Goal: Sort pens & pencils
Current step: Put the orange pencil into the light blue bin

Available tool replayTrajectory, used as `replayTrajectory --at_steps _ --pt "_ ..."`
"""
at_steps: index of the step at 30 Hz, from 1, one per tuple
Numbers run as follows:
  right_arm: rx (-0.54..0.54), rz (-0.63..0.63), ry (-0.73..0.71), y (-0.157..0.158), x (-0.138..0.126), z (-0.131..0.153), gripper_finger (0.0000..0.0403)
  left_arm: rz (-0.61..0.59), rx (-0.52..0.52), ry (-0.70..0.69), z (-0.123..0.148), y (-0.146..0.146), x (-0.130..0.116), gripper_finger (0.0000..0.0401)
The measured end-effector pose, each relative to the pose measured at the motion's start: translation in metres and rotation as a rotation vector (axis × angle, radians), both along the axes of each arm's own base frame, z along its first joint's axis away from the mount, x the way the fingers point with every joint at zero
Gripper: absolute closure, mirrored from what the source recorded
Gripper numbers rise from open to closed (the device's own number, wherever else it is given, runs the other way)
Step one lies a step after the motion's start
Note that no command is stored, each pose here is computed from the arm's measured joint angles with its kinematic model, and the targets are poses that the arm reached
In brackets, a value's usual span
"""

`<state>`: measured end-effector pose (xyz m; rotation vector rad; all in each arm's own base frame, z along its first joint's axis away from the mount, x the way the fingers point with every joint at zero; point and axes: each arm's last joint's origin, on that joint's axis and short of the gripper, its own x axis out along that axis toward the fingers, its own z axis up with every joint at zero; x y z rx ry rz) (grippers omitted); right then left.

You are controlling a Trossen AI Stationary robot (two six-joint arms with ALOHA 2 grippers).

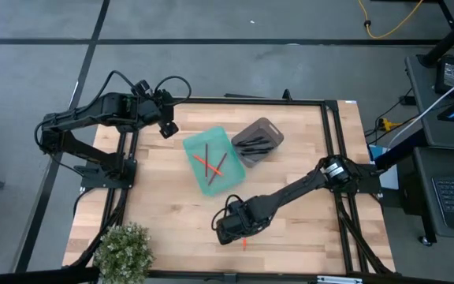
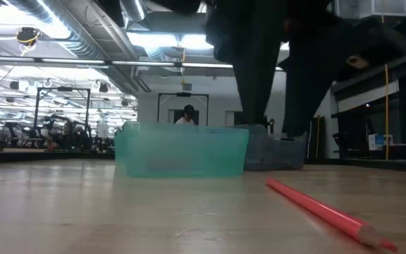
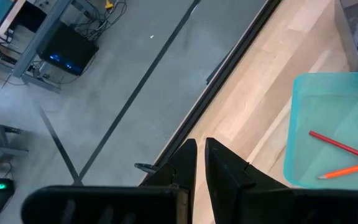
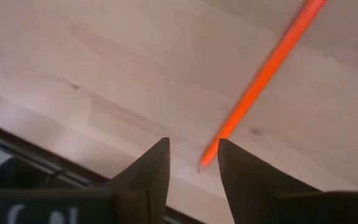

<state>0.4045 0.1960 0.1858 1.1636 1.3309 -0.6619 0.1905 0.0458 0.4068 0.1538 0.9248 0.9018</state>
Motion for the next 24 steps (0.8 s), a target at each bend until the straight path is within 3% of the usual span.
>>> replayTrajectory --at_steps 9,24 --pt "-0.061 -0.100 0.022 0.002 -0.005 -0.003 0.0278 -0.001 0.000 0.000 0.000 0.000 0.000 0.0374" --pt "-0.122 -0.117 0.121 -0.005 -0.005 -0.024 0.0278 -0.011 -0.016 0.003 -0.001 0.000 0.000 0.0374"
